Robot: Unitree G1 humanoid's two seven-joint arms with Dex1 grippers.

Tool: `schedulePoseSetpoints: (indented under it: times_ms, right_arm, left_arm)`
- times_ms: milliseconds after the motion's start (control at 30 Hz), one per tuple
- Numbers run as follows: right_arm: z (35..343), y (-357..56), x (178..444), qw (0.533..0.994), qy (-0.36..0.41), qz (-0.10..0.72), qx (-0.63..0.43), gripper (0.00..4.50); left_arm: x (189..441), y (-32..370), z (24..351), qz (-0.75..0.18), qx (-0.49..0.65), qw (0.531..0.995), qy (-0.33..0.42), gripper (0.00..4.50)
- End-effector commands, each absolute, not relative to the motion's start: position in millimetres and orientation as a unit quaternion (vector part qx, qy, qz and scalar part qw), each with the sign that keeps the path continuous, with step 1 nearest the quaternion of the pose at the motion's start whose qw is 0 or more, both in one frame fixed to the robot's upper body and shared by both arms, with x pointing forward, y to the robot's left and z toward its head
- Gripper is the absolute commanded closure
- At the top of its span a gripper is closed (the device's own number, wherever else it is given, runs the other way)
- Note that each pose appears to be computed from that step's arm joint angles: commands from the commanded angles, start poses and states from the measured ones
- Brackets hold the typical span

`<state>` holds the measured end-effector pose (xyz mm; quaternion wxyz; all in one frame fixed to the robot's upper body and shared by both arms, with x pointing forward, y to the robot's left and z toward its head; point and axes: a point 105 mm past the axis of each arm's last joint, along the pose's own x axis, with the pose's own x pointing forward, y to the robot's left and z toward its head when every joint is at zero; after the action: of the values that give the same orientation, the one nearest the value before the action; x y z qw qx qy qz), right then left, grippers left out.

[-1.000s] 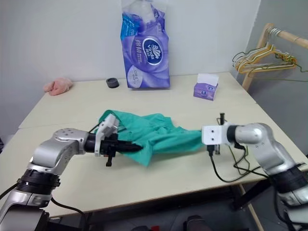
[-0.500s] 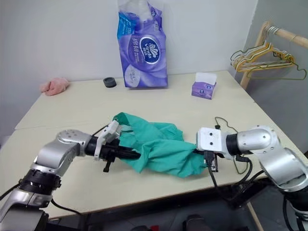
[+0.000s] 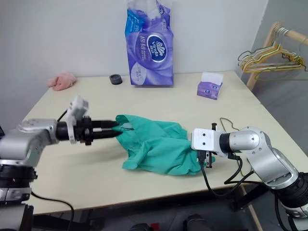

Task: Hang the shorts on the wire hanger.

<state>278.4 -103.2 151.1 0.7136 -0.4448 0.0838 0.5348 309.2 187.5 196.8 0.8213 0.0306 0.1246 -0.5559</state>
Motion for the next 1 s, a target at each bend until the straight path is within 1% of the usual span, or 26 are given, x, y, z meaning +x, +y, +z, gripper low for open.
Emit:
schedulePoseSetpoints:
  times_ms: [33, 67, 133, 233, 367, 500, 567, 667, 800, 867, 933, 1000]
  right_arm:
    - [162, -102, 285, 0.701, 0.046, 0.512, -0.495, 4.50]
    - [161, -102, 286, 0.696, 0.042, 0.508, -0.506, 4.50]
    - [160, -102, 287, 0.690, 0.036, 0.503, -0.520, 4.50]
    - [159, -104, 290, 0.677, 0.023, 0.490, -0.549, 4.50]
    - [159, -100, 289, 0.658, -0.001, 0.484, -0.577, 4.50]
    - [156, -96, 285, 0.646, -0.013, 0.488, -0.586, 4.50]
    - [155, -95, 284, 0.643, -0.019, 0.489, -0.589, 4.50]
    - [157, -94, 284, 0.645, -0.027, 0.485, -0.590, 4.50]
    - [158, -93, 285, 0.648, -0.034, 0.481, -0.589, 4.50]
    - [161, -94, 286, 0.651, -0.039, 0.477, -0.590, 4.50]
    - [163, -96, 286, 0.651, -0.043, 0.475, -0.591, 4.50]
    - [164, -97, 286, 0.651, -0.046, 0.476, -0.590, 4.50]
  left_arm:
    - [300, 166, 188, -0.582, 0.017, 0.798, 0.158, 1.72]
    - [299, 164, 180, -0.580, 0.015, 0.795, 0.177, 1.52]
    - [297, 164, 166, -0.581, 0.031, 0.786, 0.209, 0.89]
    - [305, 163, 151, -0.563, 0.049, 0.794, 0.222, 0.01]
    - [320, 153, 134, -0.543, 0.064, 0.808, 0.222, 0.01]
    - [324, 141, 127, -0.546, 0.055, 0.807, 0.217, 0.01]
    - [313, 129, 120, -0.575, 0.040, 0.786, 0.226, 0.01]
    - [297, 118, 118, -0.608, 0.000, 0.758, 0.238, 0.01]
    - [287, 122, 111, -0.619, 0.000, 0.741, 0.262, 0.01]
    - [283, 131, 102, -0.616, 0.022, 0.736, 0.281, 0.01]
    - [287, 142, 97, -0.599, 0.038, 0.744, 0.292, 0.01]
    - [297, 149, 97, -0.579, 0.042, 0.762, 0.286, 0.01]
